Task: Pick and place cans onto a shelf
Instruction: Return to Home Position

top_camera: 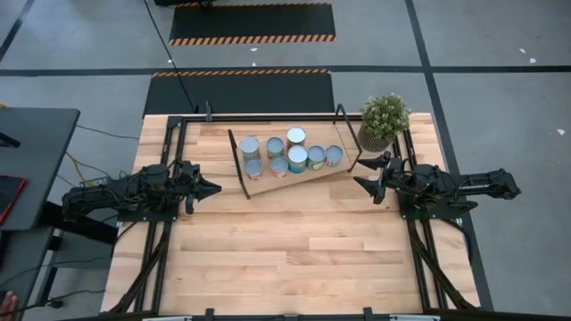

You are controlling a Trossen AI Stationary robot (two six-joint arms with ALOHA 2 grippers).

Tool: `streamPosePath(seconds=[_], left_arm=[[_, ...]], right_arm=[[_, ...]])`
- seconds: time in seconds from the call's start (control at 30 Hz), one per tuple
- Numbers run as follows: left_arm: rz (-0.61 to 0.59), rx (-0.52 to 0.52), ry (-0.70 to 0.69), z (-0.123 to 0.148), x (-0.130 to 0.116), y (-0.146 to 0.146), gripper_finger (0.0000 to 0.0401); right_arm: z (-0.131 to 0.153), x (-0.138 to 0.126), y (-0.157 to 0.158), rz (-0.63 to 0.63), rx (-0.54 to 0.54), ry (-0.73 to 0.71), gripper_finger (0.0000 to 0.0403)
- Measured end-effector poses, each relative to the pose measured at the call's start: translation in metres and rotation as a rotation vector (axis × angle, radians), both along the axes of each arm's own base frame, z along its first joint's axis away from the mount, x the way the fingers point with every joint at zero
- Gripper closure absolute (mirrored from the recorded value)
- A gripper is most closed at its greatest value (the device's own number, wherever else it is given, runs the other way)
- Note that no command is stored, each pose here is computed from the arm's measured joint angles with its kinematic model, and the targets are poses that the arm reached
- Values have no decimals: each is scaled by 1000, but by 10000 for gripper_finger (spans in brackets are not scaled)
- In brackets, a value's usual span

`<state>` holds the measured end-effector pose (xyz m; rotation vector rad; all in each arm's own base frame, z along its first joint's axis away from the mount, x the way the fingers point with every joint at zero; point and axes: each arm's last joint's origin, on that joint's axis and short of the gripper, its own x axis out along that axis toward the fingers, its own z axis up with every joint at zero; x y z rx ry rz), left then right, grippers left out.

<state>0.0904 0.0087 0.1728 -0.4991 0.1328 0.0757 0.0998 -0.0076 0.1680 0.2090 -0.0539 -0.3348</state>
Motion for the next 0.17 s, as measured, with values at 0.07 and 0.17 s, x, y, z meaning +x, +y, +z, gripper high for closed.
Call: streamPosePath(seconds=[0.07, 0.17], left_arm=[[0, 0, 0, 0, 0, 0, 366], [0, 0, 0, 0, 0, 0, 366]], right_arm=[[0, 0, 0, 0, 0, 0, 55], [0, 0, 0, 0, 0, 0, 55]])
